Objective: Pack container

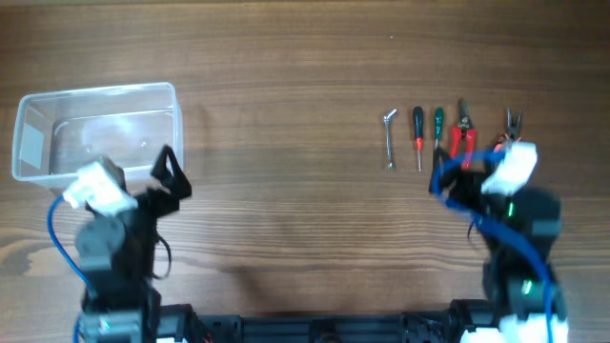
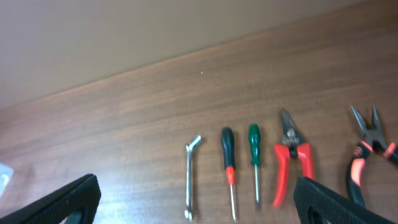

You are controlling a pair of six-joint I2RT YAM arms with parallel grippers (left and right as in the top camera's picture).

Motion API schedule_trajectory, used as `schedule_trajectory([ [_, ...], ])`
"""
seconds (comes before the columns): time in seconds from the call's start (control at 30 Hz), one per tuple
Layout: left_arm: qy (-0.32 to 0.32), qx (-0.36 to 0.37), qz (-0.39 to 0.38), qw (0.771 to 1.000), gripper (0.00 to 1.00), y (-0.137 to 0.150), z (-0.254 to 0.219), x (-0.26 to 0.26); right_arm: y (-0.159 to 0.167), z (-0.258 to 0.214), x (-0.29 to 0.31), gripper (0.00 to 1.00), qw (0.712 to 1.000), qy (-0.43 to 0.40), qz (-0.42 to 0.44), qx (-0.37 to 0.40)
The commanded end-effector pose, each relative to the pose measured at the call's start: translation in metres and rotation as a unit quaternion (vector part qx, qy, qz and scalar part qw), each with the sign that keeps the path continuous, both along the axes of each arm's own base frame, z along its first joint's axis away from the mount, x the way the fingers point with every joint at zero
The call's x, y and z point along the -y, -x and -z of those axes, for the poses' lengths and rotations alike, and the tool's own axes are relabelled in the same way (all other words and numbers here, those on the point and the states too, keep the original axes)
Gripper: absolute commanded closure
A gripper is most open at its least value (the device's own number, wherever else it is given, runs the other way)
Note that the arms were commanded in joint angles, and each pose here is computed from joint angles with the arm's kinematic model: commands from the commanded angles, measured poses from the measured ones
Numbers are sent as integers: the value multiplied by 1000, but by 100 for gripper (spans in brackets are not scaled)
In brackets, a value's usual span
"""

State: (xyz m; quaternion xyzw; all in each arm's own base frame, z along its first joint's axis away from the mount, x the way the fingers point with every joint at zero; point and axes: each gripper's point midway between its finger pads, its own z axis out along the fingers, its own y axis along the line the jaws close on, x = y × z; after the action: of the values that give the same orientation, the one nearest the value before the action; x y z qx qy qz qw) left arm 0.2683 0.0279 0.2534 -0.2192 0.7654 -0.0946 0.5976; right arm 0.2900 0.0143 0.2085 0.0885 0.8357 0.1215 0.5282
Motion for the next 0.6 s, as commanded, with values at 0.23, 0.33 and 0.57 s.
schedule_trajectory([
  [0.23, -24, -211, 56, 976, 0, -97, -30, -14, -110, -49, -15, 0, 984, -18, -76, -159],
  [0.33, -15, -258, 58, 964, 0, -105, -29, -15, -115, -55, -24, 0, 981, -35, -103, -160],
  [0.57, 35, -278, 80, 957, 0, -105, -22, -1, -100, -36, 11, 0, 976, -33, -46, -210],
])
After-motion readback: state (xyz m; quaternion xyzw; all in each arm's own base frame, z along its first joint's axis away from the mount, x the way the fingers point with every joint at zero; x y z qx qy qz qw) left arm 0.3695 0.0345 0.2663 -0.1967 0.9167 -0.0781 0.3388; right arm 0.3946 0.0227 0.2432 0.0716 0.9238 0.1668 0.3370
